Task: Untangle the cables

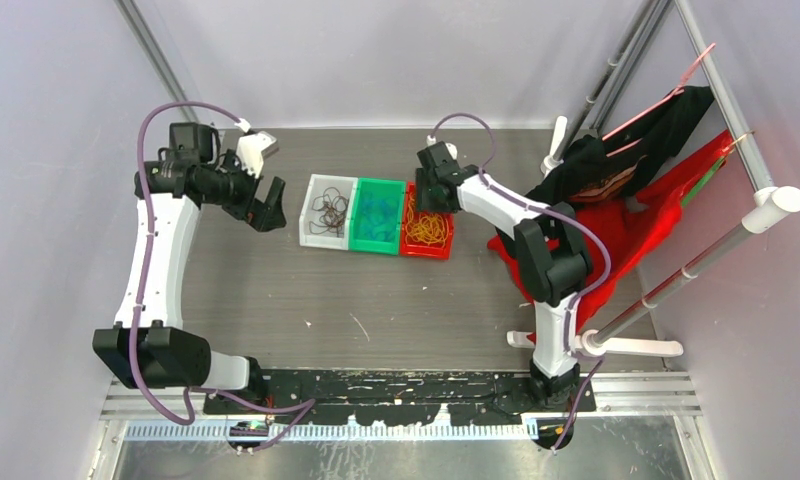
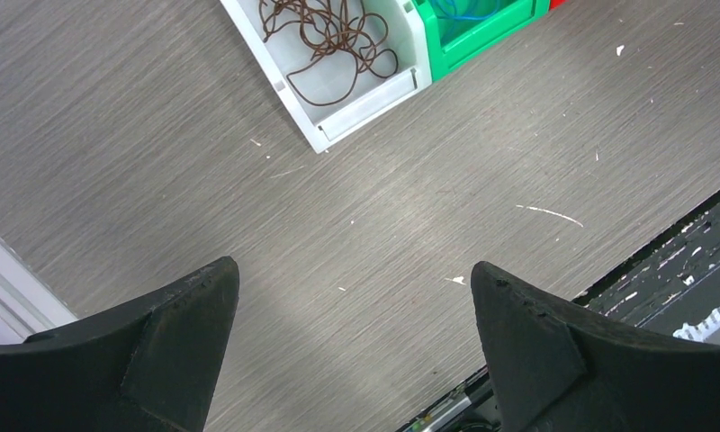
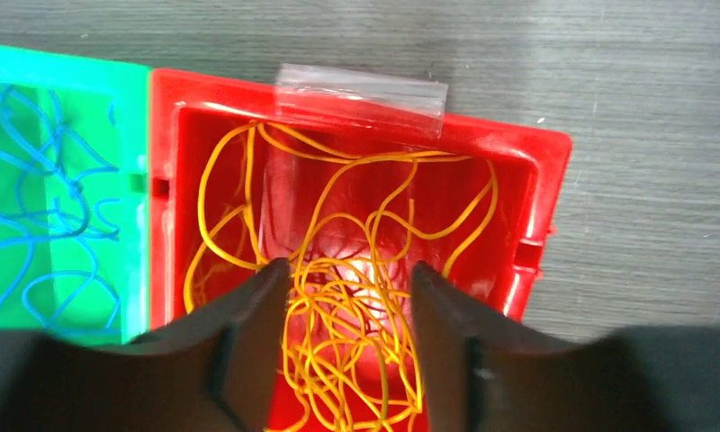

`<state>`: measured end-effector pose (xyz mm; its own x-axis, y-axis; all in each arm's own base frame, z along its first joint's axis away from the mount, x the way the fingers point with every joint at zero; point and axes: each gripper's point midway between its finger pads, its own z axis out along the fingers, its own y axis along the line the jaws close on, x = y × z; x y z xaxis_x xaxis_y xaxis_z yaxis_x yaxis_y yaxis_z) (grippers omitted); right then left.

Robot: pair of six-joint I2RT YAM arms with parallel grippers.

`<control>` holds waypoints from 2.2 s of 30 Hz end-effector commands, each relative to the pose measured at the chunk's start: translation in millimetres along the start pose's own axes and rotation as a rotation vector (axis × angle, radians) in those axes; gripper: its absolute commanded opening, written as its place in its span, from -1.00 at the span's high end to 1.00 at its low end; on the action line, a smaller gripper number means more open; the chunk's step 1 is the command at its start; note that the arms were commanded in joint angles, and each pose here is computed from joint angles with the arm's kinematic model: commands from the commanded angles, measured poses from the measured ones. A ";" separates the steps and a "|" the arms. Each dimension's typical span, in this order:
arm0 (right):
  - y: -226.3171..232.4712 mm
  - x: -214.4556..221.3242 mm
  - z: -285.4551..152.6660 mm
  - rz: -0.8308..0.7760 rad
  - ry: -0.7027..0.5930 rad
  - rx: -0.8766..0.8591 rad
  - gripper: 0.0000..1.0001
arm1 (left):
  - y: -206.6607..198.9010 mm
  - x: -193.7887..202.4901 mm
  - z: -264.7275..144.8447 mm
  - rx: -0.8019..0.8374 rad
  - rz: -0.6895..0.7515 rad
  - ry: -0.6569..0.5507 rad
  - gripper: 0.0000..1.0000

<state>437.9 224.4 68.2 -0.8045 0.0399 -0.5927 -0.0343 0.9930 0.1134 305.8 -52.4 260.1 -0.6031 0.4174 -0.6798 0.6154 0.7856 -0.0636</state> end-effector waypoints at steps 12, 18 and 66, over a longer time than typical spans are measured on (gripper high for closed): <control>-69.1 -76.4 -191.3 0.136 -0.604 0.077 -0.99 | 31.4 3.3 61.4 -0.111 -0.178 -0.252 -0.99; -156.7 -26.0 -204.1 0.156 -0.732 0.419 -1.00 | 51.1 22.9 93.7 -0.181 -0.251 -0.291 -0.99; -267.2 38.0 -73.2 0.207 -0.765 0.447 -0.99 | 80.8 90.6 159.7 -0.441 -0.176 -0.658 -0.99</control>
<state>361.4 -55.3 58.0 -0.2217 0.1404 -0.9650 0.4823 0.8759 0.0166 378.1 -24.2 55.0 -0.3708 -0.0236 -0.9284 0.1811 0.9787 -0.0972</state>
